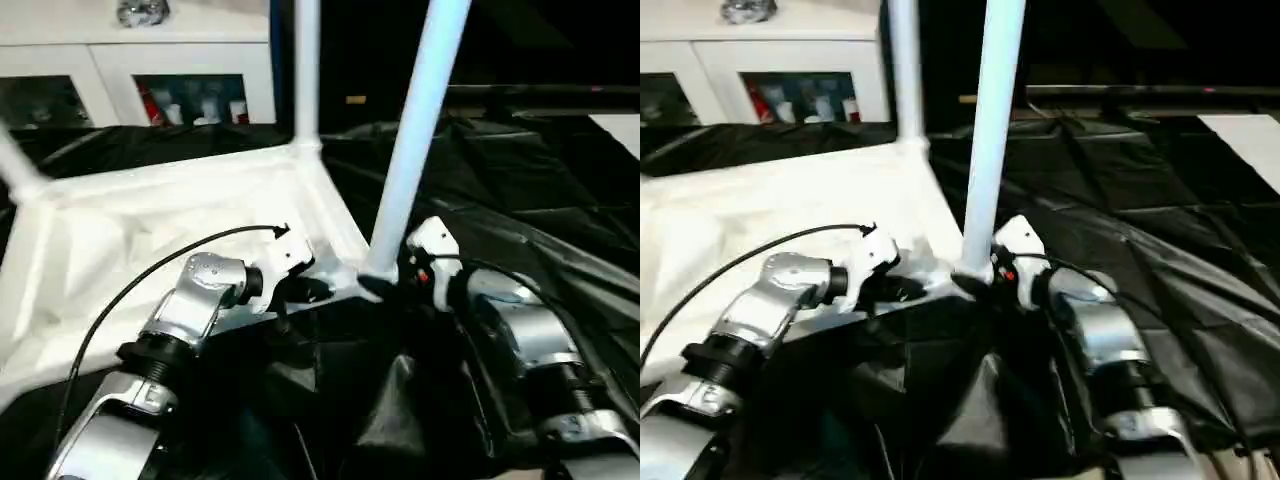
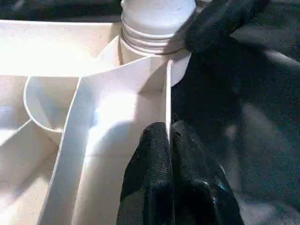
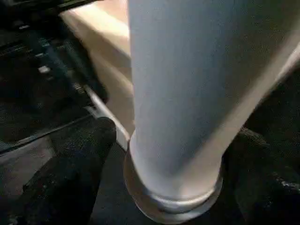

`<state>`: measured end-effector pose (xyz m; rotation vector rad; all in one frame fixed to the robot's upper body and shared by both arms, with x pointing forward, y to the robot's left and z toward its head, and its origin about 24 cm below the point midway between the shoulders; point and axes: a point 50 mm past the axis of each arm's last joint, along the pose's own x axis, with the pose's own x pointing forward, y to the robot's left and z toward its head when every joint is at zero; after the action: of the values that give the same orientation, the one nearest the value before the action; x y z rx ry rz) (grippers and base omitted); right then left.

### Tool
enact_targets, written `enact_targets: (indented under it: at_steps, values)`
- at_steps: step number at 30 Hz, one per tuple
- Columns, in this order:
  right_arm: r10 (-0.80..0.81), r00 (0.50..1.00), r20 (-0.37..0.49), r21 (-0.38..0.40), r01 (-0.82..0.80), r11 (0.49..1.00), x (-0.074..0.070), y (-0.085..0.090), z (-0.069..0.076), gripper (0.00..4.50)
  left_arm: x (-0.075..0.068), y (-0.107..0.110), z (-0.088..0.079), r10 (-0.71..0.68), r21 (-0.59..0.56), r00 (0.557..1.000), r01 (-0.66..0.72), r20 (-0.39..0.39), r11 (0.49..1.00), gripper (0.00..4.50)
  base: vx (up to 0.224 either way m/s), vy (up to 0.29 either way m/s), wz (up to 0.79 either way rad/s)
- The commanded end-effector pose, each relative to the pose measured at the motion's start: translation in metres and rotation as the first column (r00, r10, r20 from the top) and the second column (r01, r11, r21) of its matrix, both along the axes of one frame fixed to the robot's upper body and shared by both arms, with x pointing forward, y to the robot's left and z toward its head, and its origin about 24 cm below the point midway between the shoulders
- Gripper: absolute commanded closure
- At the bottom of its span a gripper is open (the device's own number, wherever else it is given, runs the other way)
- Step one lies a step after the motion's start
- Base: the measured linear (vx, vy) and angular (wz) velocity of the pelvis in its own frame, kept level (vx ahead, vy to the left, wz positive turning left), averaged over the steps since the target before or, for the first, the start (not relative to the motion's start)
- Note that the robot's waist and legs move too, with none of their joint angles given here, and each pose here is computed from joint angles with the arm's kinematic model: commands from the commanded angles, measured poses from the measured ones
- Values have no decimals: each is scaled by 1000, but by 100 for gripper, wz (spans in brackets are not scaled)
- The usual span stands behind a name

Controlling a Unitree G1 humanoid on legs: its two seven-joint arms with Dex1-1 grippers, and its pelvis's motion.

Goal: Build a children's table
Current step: Rotate leg to tighten

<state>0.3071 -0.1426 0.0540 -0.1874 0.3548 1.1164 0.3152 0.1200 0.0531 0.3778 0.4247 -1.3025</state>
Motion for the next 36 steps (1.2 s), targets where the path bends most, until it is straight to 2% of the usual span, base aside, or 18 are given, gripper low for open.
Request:
enact_targets:
  at_steps: [1,10,11,16,17,20,23,27,32,33,34,36]
  values:
    - [323,943,-81,101,-315,944,-26,48,-8,81,-1,-21,12,-81,-39,995,84,61,996,450,0,0,0]
    - [385,915,-122,105,-374,922,-33,44,-7,81,-5,-17,9,-123,-29,992,125,41,992,450,0,0,0]
    - [389,912,-129,107,-377,920,-33,44,-7,102,-5,-17,9,-124,-27,991,126,41,992,450,0,0,0]
    - [392,909,-142,107,-380,919,-35,45,-10,113,-4,-15,9,-105,-21,994,106,41,994,450,0,0,0]
    - [390,910,-144,110,-377,920,-35,45,-10,140,-3,-16,9,-100,-22,994,101,41,995,450,0,0,0]
    - [338,929,-151,132,-320,938,-33,49,-16,147,0,-18,9,-45,-37,998,47,45,998,450,0,0,0]
    - [205,969,-139,135,-187,973,-26,53,-23,175,8,-23,11,50,-59,997,-46,65,997,450,0,0,0]
    - [-8,989,-145,120,25,992,-16,62,-33,195,14,-33,12,146,-89,988,-140,56,986,450,0,0,0]
    - [-281,945,-165,102,300,949,-2,80,-38,199,20,-51,14,233,-119,971,-226,57,967,450,-31,6,-3]
    - [-310,936,-168,97,329,939,0,83,-39,199,20,-54,14,240,-122,969,-232,59,965,450,0,0,0]
    - [-319,938,-136,99,333,938,1,91,-36,199,19,-61,15,237,-132,970,-228,58,965,450,0,0,0]
    - [-314,942,-120,102,327,940,2,94,-34,199,18,-63,16,231,-136,971,-222,59,966,450,0,0,0]
